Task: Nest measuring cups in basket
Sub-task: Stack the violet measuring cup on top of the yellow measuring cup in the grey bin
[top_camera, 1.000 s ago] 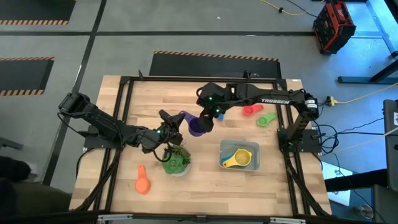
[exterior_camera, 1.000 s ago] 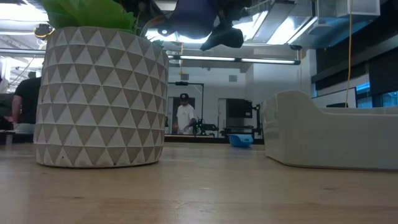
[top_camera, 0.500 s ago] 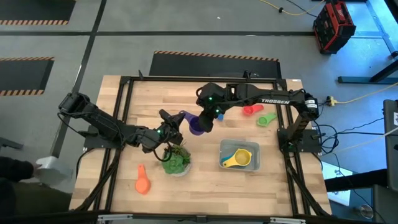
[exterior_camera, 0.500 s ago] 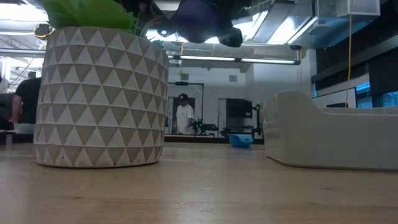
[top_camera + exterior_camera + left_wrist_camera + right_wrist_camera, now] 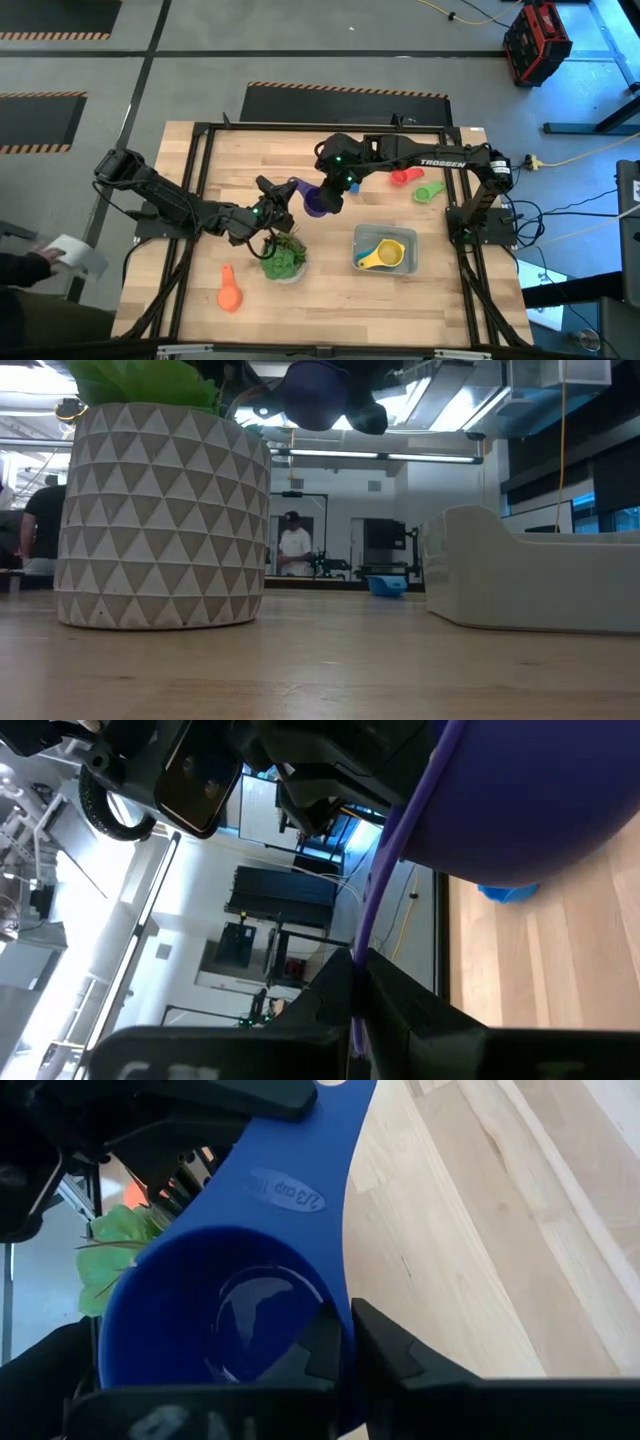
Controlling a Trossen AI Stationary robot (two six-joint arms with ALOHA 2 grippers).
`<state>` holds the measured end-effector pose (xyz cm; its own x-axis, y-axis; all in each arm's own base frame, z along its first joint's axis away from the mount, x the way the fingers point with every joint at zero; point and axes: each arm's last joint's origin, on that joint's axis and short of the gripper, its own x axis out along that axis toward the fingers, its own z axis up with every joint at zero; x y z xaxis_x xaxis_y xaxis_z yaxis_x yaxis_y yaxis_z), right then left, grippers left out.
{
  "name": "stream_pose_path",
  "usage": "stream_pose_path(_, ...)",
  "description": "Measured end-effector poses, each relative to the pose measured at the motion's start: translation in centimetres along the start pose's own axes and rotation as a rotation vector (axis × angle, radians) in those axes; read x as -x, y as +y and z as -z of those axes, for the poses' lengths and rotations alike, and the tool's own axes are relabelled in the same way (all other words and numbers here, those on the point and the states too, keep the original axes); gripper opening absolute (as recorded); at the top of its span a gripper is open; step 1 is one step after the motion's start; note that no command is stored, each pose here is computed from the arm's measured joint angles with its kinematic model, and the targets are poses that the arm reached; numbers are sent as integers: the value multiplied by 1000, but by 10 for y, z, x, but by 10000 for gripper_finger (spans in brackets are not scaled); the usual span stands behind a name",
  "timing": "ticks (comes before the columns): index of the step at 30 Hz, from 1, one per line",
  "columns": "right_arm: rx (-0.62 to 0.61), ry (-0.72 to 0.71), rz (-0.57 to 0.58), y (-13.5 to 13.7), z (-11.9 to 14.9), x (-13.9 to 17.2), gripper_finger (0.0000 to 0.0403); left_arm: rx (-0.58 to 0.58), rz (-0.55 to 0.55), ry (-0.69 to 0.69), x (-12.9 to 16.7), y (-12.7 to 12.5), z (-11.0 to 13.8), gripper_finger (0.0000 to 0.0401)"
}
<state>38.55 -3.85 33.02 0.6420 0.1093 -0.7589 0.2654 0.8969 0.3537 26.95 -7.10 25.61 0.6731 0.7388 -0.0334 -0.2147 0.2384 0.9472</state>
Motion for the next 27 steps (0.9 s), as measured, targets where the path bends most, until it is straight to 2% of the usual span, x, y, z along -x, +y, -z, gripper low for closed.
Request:
stream_pose_path(12, 24, 14, -16, 0, 1, 1, 20, 10, 16, -37, -1, 0, -1, 14)
stream_pose_path(20, 30, 1, -19, 0, 0, 1, 21, 146, 28, -64, -1, 1, -2, 67)
stream_pose_path(27, 30, 0, -17, 0, -1, 1, 22, 153, 31, -68, -1, 0, -2, 99)
